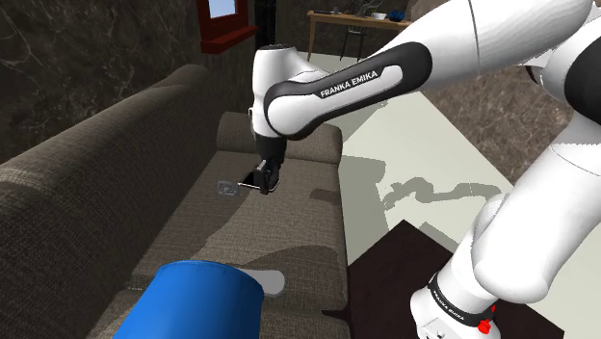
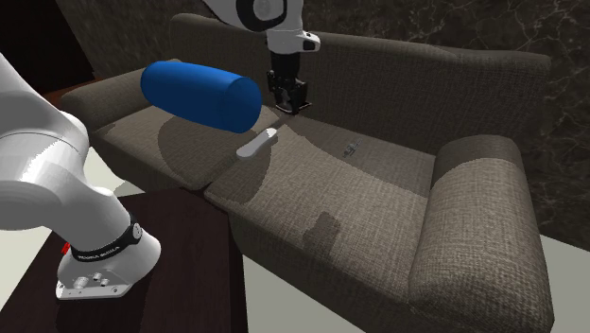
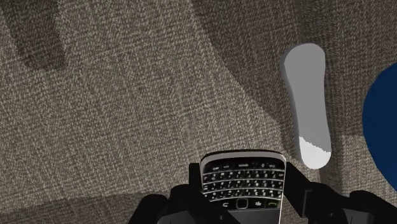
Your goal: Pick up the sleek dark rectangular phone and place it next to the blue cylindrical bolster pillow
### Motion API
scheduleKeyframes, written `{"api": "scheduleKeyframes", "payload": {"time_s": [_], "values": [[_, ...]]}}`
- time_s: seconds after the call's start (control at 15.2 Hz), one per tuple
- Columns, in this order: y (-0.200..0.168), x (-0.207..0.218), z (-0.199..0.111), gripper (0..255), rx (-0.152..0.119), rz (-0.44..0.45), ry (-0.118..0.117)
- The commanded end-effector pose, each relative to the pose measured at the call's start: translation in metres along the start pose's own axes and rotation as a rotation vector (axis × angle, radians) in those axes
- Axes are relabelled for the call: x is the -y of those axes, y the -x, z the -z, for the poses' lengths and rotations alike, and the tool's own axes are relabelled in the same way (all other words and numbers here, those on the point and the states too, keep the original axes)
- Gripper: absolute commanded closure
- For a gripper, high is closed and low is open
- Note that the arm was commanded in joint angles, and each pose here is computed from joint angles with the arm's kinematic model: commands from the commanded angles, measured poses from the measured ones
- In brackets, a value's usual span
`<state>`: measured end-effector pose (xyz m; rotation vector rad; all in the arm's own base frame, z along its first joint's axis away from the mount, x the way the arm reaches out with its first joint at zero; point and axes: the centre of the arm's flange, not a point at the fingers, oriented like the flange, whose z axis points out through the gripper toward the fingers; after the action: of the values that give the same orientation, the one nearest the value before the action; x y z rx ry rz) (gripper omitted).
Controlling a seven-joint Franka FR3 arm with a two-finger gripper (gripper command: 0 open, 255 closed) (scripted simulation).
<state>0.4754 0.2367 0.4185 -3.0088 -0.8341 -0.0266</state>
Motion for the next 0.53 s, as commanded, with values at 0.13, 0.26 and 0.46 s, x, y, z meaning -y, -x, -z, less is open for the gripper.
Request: {"api": "scheduleKeyframes", "payload": {"time_s": [0.13,0.26,0.46], "values": [[0.001,0.001,0.021,255,0.001,0.000,0.000],[0.001,0.001,0.032,255,0.001,0.000,0.000],[0.001,0.002,0.048,255,0.001,0.000,0.000]]}}
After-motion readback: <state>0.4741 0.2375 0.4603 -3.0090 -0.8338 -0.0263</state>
